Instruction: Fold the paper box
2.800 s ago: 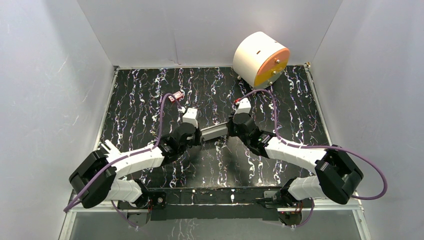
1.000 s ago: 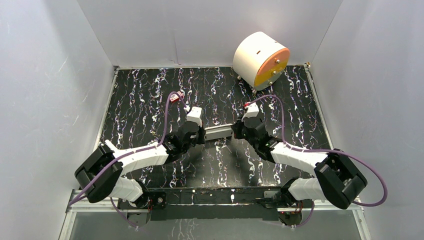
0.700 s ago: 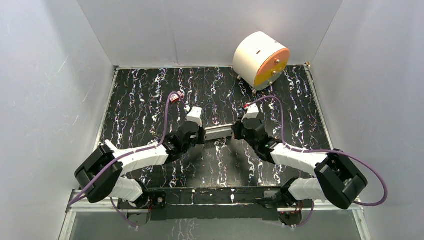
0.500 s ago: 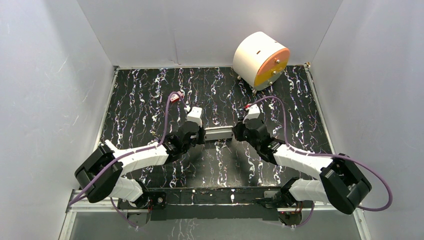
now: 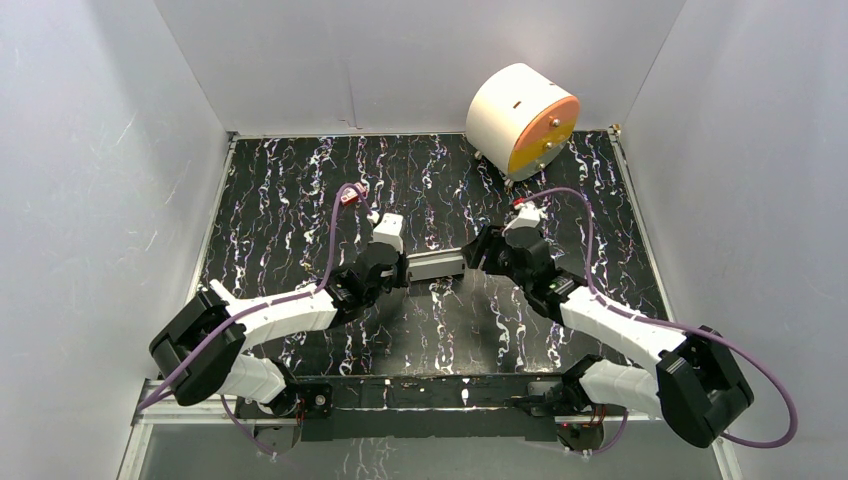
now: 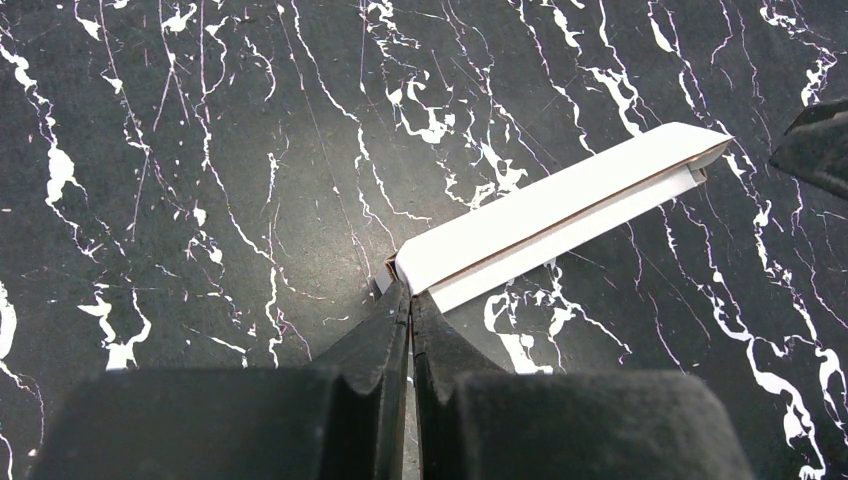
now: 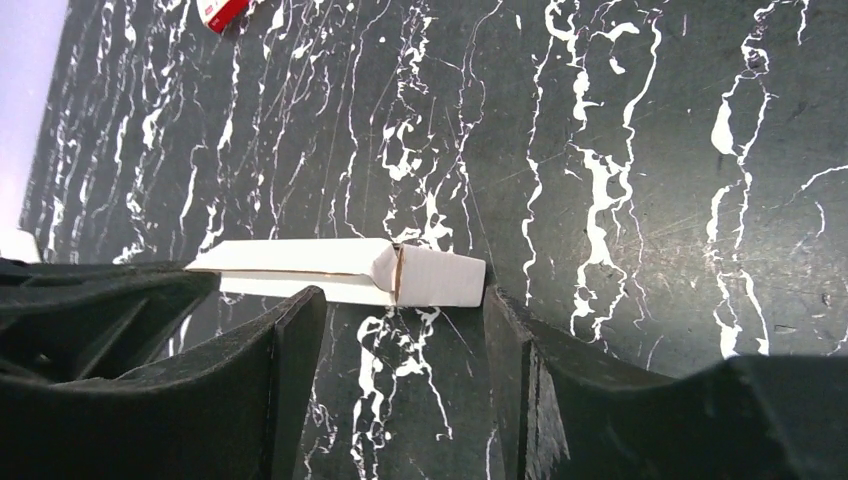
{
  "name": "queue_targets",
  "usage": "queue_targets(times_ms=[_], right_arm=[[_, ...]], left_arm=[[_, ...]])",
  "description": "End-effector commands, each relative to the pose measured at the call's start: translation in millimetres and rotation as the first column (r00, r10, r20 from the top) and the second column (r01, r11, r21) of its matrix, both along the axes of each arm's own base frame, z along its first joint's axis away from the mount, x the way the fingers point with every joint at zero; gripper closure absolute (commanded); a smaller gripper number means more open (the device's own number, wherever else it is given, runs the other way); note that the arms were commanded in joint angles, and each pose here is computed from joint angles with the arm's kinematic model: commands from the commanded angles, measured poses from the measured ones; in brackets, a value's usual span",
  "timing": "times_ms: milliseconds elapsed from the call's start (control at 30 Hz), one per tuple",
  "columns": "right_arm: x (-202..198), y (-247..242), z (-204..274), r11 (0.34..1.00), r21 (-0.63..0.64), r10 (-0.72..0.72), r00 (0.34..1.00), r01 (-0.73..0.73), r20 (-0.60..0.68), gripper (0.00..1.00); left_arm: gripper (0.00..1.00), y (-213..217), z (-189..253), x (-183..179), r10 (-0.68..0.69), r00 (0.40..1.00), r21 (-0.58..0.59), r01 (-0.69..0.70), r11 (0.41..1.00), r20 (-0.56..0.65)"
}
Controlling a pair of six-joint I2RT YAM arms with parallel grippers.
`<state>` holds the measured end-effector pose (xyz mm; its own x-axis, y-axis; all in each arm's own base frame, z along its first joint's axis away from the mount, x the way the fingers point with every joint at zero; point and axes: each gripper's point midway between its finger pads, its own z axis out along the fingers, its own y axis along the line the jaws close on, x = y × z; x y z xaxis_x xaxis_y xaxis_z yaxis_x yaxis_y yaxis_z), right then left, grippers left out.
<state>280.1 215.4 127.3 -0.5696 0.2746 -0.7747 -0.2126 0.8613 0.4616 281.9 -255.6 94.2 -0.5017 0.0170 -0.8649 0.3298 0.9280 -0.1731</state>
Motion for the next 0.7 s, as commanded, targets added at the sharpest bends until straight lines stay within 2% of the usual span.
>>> queue_targets(times_ms=[0, 133, 333, 667], right_arm=[[16, 12, 32, 0.984, 0.172, -0.047, 0.999, 0.047, -0.005, 0.32], [24, 22, 36, 0.966, 0.254, -0.048, 0.999, 0.053, -0.024, 0.33], [33, 23, 26, 0.956, 0.281, -0.069, 0.995, 0.087, -0.072, 0.37], [23, 19, -7, 0.953, 0.291, -0.045, 0.989, 0.085, -0.142, 0.56]], left_arm=[[1.00, 34, -51, -22, 0.008, 0.992, 0.198, 0.017, 0.980, -0.127], [1.00, 32, -50, -22, 0.001, 0.992, 0.196, 0.023, 0.980, -0.125], [1.00, 29, -49, -23, -0.011, 0.992, 0.197, 0.035, 0.980, -0.124], [1.00, 25, -48, -23, -0.024, 0.993, 0.208, 0.048, 0.977, -0.114]])
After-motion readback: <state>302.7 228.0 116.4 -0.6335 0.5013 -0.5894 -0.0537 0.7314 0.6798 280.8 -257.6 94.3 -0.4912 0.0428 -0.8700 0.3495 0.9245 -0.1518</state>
